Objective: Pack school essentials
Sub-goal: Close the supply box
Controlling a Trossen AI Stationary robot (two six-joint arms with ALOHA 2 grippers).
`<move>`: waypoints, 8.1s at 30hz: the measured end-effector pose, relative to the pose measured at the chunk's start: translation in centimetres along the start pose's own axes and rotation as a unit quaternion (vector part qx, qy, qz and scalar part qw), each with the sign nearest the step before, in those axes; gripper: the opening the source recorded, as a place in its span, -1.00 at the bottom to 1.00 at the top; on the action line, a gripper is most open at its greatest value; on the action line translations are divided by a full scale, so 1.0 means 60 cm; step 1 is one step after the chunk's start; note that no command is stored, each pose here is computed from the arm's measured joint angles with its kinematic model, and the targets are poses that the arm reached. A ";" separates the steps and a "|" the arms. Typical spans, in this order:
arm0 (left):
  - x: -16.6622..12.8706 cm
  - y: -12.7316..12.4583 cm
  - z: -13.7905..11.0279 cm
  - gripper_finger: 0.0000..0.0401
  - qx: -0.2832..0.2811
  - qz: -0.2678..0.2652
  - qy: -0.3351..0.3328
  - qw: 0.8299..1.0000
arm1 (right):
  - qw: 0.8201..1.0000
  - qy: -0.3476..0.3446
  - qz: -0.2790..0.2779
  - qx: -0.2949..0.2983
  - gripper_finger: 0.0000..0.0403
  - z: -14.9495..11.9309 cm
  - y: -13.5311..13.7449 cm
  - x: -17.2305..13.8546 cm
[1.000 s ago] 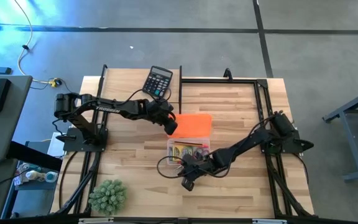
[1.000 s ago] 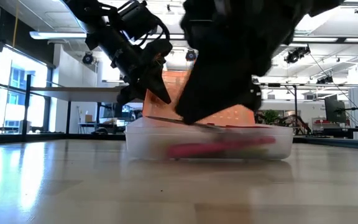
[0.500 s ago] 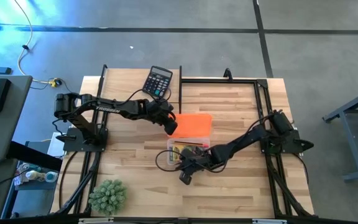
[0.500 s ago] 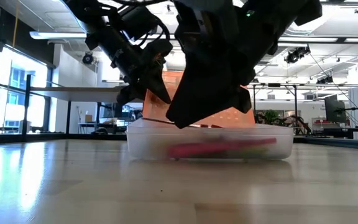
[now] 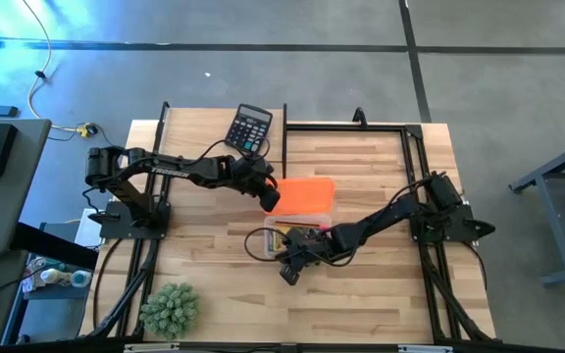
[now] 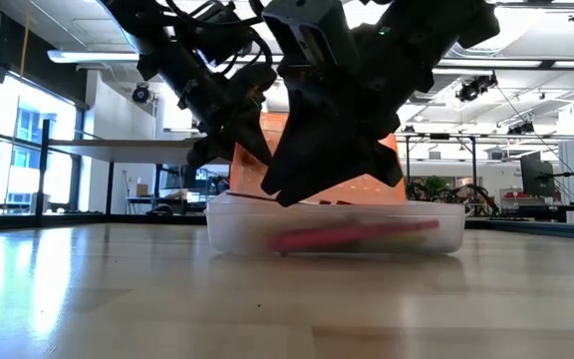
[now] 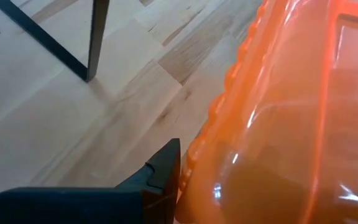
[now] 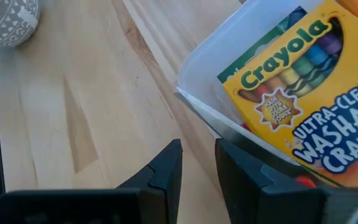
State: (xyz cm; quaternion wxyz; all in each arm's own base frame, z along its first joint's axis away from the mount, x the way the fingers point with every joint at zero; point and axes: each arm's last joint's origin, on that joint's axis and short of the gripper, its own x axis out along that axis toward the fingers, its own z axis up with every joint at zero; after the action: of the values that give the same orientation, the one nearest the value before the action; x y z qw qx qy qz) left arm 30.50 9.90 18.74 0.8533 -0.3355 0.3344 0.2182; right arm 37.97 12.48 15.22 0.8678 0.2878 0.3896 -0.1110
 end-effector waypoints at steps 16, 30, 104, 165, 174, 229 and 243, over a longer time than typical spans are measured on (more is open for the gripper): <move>0.000 -0.003 -0.002 -0.61 0.045 -0.030 0.016 0.998 | 0.999 0.020 -0.024 0.015 -0.56 -0.002 -0.010 -0.004; -0.001 -0.006 -0.003 -0.45 0.055 -0.057 0.031 0.996 | 0.999 0.030 -0.021 0.018 -0.56 -0.002 -0.010 -0.004; -0.020 0.021 -0.005 0.18 0.082 -0.028 0.075 0.993 | 0.996 0.042 -0.034 0.064 -0.56 0.006 -0.027 0.001; -0.023 -0.098 -0.111 0.18 0.023 -0.050 0.159 0.986 | 0.984 0.037 -0.160 0.069 -0.54 0.219 -0.304 -0.292; -0.026 -0.115 -0.128 0.18 -0.047 -0.018 0.141 0.989 | 0.984 0.092 -0.146 0.045 -0.25 0.225 -0.391 -0.268; 0.039 -0.115 -0.165 0.18 -0.152 0.038 0.132 0.979 | 0.982 0.041 -0.136 0.124 -0.67 0.133 -0.447 -0.136; 0.039 -0.114 -0.165 0.18 -0.152 0.039 0.133 0.979 | 0.985 0.028 -0.132 0.109 -0.91 0.133 -0.409 -0.153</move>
State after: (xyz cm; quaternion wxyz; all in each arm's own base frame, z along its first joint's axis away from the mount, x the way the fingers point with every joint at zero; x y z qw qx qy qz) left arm 31.98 -1.53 14.55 0.7308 -0.4743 0.4208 0.2527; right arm 26.45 -12.34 16.09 0.7976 0.3294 0.4341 -0.2585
